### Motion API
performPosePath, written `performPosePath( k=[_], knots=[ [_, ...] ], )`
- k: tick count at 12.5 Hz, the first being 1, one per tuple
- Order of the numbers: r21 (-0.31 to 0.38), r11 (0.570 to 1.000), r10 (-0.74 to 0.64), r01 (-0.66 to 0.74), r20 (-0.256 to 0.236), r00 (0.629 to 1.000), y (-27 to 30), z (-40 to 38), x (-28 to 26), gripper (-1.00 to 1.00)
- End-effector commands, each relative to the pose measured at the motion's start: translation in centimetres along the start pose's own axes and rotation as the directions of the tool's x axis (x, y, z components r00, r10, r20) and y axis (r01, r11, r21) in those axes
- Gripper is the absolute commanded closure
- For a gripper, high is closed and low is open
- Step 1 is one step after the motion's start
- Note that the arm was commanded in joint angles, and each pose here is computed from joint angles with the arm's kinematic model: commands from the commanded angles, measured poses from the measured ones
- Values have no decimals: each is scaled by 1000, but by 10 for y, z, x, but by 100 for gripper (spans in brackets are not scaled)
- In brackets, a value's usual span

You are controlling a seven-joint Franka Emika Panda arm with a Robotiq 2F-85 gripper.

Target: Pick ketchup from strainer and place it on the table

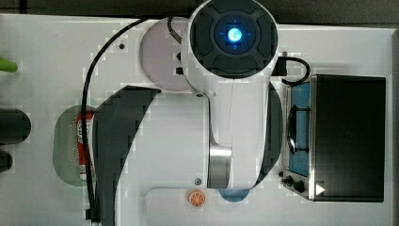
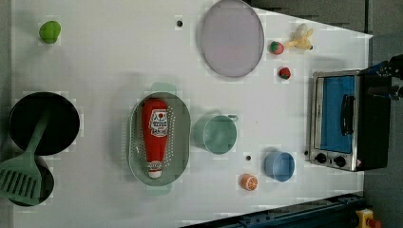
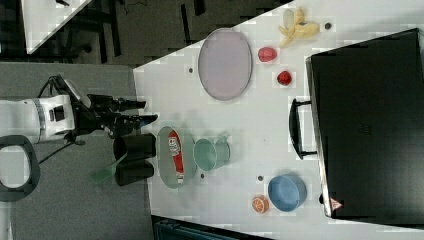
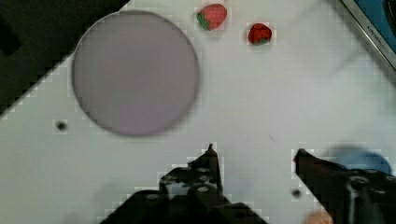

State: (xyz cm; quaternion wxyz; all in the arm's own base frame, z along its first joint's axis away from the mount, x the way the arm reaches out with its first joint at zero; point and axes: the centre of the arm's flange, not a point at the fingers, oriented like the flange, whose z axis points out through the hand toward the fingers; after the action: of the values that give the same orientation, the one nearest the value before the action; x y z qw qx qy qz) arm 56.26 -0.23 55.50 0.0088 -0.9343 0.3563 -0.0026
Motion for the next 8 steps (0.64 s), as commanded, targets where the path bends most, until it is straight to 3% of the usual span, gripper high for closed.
performPosePath(
  k=[1,3,8],
  knots=[
    [-63,994,87,-84,40,995,76,-35,-55,-59],
    [-73,997,33,-30,40,999,51,-27,-68,-99],
    [-92,973,-209,211,31,977,-51,13,-143,-100]
  ],
)
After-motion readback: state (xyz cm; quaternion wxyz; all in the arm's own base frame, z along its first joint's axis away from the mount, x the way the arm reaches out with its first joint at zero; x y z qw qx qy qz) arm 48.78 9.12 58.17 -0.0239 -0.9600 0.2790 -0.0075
